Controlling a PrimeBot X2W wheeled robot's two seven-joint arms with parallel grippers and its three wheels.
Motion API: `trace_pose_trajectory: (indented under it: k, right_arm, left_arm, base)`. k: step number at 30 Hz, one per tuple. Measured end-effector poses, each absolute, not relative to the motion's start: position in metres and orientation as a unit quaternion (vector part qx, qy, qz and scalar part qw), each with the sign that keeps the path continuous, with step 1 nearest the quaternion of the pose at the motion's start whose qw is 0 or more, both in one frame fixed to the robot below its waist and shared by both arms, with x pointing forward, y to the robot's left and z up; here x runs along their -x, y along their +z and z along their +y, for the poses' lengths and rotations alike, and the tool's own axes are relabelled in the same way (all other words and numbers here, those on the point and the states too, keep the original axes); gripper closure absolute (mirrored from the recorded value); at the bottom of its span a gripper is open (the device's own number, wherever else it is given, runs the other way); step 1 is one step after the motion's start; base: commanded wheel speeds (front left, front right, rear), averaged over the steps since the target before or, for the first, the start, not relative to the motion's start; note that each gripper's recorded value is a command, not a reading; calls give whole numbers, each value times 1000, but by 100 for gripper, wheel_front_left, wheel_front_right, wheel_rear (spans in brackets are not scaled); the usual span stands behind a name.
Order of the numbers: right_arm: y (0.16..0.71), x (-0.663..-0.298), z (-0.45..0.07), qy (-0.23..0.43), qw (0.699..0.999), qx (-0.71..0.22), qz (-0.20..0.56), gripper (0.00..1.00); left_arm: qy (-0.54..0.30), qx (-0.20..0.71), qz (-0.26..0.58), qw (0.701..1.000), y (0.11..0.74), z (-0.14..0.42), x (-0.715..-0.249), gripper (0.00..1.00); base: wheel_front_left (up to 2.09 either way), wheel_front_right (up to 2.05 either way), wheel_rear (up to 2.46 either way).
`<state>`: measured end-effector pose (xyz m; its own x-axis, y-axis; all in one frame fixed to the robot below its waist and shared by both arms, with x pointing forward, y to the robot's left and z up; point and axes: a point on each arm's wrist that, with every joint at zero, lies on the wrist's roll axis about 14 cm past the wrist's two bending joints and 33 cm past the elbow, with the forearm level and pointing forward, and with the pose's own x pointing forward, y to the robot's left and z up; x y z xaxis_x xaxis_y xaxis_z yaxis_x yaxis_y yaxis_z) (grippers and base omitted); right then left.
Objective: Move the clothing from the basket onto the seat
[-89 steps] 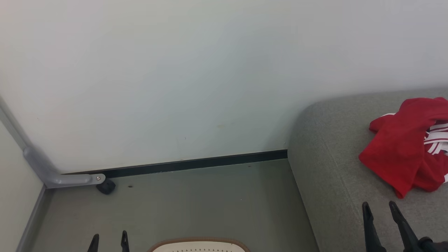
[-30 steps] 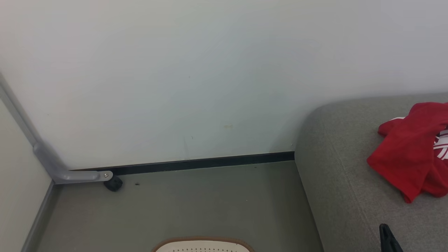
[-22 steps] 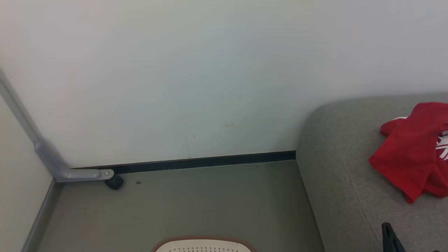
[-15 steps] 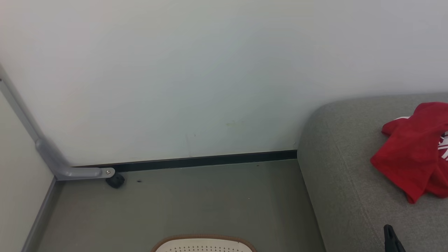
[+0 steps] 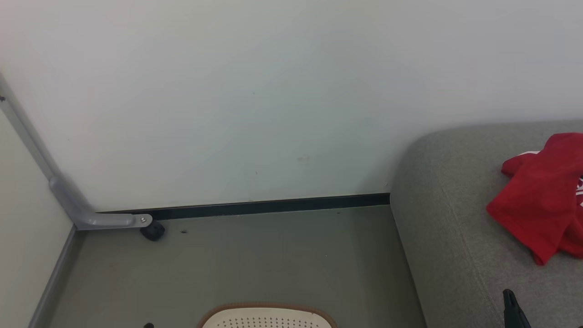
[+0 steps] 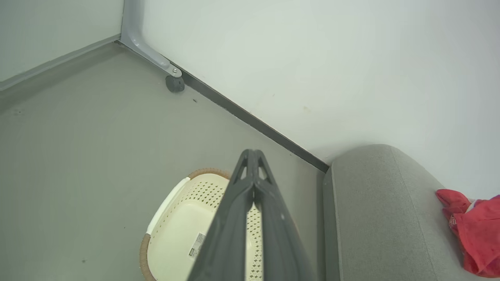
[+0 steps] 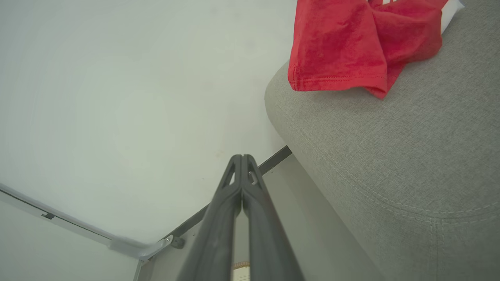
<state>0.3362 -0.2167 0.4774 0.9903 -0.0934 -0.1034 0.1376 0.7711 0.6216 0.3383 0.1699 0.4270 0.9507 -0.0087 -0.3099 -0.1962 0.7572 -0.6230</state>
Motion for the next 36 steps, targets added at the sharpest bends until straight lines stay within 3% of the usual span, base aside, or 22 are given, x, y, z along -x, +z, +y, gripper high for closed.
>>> trace_pose_trajectory:
  k: [36]
  right_arm:
    - [473,-360,-212,-60,822,-565,40,100]
  left_arm:
    - [49,567,107,815,448,179,-360,100]
  base:
    - [0,0,0]
